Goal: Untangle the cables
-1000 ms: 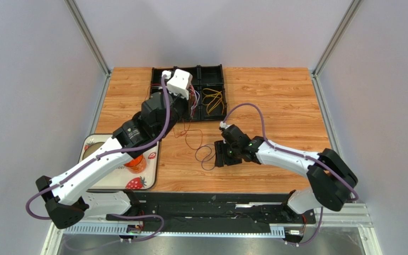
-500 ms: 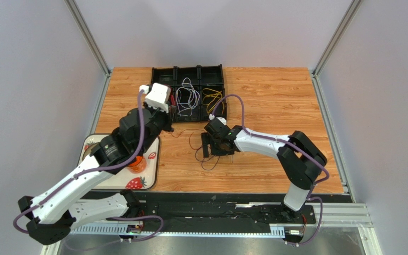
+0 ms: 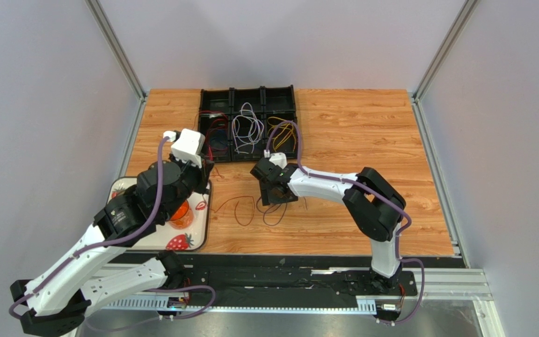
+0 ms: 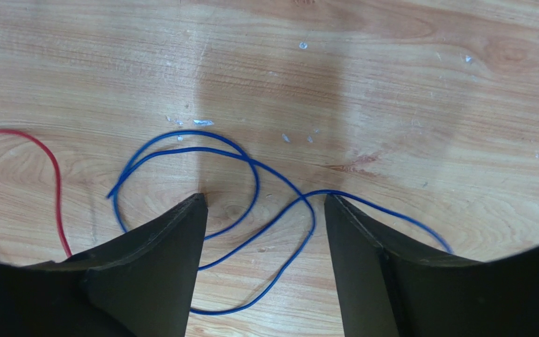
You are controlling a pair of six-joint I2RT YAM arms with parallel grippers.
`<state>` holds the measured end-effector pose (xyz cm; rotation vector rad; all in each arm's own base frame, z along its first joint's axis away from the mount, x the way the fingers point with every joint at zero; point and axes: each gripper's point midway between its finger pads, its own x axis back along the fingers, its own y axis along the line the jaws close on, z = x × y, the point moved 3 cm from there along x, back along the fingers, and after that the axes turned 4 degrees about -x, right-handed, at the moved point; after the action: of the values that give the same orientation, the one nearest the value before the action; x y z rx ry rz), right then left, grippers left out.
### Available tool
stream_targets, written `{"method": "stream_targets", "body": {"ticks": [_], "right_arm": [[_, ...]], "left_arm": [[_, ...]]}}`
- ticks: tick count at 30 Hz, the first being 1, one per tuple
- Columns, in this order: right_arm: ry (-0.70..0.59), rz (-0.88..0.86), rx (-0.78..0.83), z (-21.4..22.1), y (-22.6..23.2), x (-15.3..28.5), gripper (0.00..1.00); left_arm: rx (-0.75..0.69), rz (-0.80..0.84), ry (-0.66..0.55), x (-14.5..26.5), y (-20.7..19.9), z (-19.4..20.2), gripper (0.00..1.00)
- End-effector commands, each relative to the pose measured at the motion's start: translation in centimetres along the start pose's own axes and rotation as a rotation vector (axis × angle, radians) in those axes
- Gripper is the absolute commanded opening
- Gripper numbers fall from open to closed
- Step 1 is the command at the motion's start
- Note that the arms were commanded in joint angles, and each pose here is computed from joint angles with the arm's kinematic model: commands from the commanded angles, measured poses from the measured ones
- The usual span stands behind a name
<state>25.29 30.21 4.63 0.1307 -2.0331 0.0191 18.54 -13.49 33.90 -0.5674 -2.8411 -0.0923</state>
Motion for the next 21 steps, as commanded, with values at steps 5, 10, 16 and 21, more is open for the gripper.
{"method": "stream_targets", "body": {"ticks": [5,10,16,21], "right_arm": [[0.047,0.133,0.021,3.4,-1.9,-2.2,0.24],[0.064,0.142,0.024,4.1,-2.2,-2.8,0.00],[0.036,0.125,0.044,3.3,-2.1,-1.9,0.00],[-0.048,0.097,0.052,-0.1,-1.9,1.7,0.00]], "left_arm": [[0.053,0.010,0.110,2.8,1.1,3.7,0.00],[0.078,0.015,0.179,3.6,1.2,6.2,0.00],[0.103,0.026,0.254,4.0,1.0,9.0,0.00],[0.092,0.051,0.251,4.0,0.5,9.2,0.00]]}}
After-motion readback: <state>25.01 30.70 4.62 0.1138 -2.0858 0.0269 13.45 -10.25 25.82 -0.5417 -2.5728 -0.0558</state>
